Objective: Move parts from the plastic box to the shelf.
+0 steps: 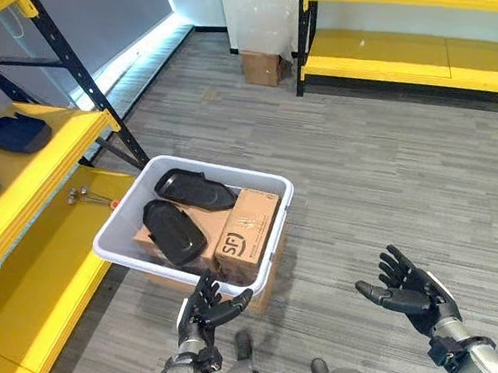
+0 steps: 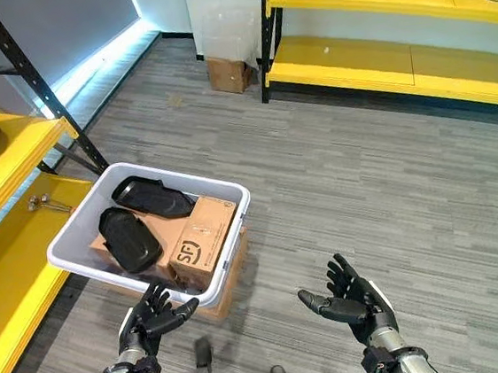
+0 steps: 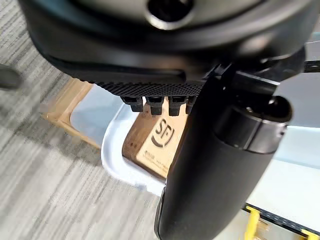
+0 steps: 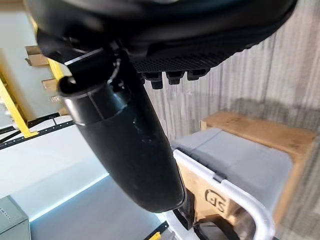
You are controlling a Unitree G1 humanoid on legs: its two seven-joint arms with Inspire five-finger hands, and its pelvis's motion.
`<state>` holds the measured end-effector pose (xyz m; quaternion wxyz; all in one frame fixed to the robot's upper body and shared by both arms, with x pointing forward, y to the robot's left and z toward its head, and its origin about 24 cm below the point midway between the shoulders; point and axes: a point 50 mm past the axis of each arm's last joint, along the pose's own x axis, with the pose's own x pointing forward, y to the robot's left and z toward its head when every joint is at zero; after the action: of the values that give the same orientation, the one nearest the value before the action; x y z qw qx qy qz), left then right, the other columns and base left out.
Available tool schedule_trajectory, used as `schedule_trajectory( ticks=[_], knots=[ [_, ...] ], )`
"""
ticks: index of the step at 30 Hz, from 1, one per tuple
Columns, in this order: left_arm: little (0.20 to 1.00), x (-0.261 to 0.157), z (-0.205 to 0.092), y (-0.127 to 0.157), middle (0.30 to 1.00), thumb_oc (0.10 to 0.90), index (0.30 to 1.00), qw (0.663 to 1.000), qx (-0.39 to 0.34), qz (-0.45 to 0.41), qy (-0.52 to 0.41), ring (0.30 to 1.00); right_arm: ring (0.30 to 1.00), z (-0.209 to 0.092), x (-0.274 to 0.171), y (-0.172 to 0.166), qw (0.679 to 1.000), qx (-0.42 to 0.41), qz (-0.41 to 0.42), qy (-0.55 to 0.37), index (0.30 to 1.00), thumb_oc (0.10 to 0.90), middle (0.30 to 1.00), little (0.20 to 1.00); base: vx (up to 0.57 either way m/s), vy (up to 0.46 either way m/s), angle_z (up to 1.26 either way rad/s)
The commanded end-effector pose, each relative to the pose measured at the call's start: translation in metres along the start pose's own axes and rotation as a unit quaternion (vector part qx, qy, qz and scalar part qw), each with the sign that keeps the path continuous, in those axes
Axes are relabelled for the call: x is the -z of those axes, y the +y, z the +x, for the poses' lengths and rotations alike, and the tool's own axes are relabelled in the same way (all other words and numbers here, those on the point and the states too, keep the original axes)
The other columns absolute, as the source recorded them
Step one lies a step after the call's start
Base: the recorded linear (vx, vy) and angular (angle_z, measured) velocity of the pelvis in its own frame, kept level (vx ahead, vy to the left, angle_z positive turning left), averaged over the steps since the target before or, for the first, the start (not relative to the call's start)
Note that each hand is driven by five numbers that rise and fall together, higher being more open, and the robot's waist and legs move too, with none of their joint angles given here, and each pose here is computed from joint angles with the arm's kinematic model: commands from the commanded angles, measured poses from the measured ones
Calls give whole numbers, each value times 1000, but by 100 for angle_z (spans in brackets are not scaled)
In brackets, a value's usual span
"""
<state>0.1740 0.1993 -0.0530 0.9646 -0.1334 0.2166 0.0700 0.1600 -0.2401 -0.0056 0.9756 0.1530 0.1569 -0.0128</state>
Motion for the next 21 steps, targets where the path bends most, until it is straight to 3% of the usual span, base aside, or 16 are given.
schedule_trajectory(
  ticks=[1,9,21],
  knots=[
    [1000,-47,0,11,1000,900,1000,993,-2,24,-114,1000,1000,9,-32,16,994,-46,-4,-98,1000,900,1000,1000,256,226,-97],
    [1000,-59,3,17,1000,900,1000,991,-5,54,-122,1000,1000,13,-30,28,993,-66,24,-98,1000,900,1000,1000,127,184,-32],
    [1000,-59,2,16,1000,900,1000,992,7,61,-114,1000,1000,16,-36,28,992,-70,21,-105,1000,900,1000,1000,42,57,-11]
  ],
)
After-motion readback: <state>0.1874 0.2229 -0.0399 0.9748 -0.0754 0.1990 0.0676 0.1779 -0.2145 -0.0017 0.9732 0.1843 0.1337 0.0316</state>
